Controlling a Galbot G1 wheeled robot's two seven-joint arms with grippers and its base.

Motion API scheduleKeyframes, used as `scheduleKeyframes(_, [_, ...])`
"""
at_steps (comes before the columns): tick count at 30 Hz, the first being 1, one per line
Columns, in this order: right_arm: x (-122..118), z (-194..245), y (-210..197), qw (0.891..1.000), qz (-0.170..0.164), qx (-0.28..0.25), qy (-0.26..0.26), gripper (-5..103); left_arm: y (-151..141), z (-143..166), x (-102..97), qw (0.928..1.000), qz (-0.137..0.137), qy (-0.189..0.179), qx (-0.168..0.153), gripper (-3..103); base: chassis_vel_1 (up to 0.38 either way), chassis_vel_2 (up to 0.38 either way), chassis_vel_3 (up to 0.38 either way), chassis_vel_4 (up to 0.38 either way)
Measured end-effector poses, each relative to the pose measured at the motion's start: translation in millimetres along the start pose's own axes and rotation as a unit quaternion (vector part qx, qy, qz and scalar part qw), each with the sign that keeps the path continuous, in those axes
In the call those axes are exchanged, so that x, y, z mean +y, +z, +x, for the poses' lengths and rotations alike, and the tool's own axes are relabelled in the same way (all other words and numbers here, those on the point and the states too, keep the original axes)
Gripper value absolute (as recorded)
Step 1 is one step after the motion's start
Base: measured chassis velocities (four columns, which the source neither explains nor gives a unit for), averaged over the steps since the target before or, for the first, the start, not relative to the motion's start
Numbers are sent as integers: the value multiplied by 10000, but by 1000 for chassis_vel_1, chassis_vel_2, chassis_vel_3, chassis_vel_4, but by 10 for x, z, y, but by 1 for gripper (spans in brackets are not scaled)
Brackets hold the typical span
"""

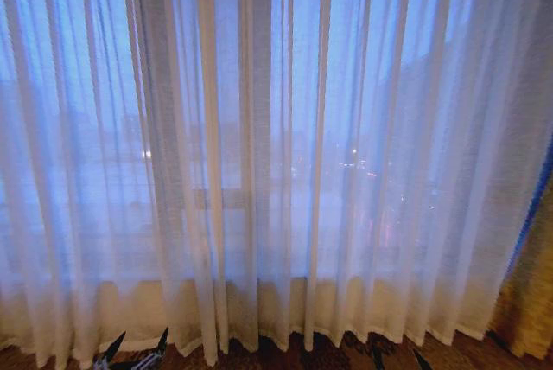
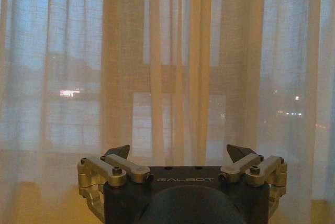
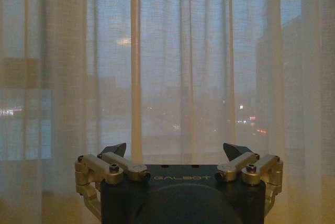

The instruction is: Open the curtains by pulling them apart, changing their state from closed to fully open.

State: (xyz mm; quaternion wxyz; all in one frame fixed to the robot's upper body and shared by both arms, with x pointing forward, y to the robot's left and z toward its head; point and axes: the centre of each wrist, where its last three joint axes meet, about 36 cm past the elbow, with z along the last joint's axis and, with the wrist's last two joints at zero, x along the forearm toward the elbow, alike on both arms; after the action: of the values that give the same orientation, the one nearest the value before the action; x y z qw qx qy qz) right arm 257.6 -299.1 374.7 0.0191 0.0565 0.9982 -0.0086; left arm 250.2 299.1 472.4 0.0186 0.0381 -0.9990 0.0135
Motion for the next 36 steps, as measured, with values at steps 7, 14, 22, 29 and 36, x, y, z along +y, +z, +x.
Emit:
scheduleKeyframes(7, [-3,5,2,10000,1,6,4,100,9,-6,0,10000,13,60,-61,100,-75,69,59,-68])
scheduleKeyframes(14, [-5,14,3,10000,4,14,5,100,21,2,6,9999,6,120,-68,100,-58,64,51,-68])
scheduleKeyframes(22, [-10,26,7,10000,18,21,8,100,20,3,12,9999,-7,120,-66,100,-60,62,68,-73])
scheduleKeyframes(29, [-10,27,3,10000,30,13,2,100,15,3,24,9999,-31,115,-66,100,-70,74,68,-56])
scheduleKeyframes(36, [-13,29,-2,10000,55,5,-43,100,17,1,26,9999,-41,126,-66,100,-65,62,63,-63])
